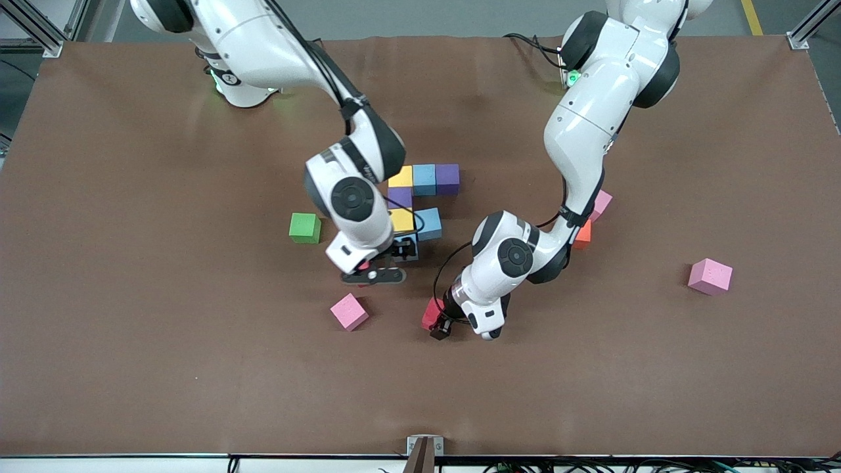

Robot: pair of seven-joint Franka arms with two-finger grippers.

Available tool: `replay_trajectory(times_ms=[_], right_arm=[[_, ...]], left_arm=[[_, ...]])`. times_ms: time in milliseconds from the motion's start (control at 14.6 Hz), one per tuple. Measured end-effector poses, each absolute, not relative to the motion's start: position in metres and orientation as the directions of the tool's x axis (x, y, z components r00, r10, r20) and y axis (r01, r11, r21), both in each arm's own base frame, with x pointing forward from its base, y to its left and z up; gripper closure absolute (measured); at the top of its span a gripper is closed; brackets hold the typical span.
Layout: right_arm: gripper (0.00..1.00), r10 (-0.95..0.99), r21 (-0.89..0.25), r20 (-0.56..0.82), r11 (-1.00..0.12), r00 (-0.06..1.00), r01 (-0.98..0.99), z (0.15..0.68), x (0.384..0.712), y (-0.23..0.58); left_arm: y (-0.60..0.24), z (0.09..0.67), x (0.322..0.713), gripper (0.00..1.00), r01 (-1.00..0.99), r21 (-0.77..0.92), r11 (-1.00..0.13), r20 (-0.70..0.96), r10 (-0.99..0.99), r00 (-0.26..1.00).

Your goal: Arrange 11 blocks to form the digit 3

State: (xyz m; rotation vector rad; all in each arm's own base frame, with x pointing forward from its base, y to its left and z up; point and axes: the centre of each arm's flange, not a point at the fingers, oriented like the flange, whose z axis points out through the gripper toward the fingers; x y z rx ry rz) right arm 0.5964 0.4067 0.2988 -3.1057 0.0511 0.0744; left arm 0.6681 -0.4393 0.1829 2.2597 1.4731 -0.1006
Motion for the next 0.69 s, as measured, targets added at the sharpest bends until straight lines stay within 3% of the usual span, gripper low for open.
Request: replay_trajectory(times_ms=[343, 687], right_arm=[[0.00, -0.153, -0.005, -0.100, -0.988, 0.983, -0.155, 0.324, 0.633, 0.324], [0.00, -0.265, -0.006, -0.095, -0.964, 0.960, -0.266, 0.328, 0.666, 0.249]], left_arm=[[-0.423, 0.230, 0.675, 0.41, 0.917, 0.298, -0.265, -0.309, 0.882, 0.356], [-0.396, 0.247, 0.622, 0.41, 0.951, 0.194, -0.242, -0.281, 0.915, 0.290]])
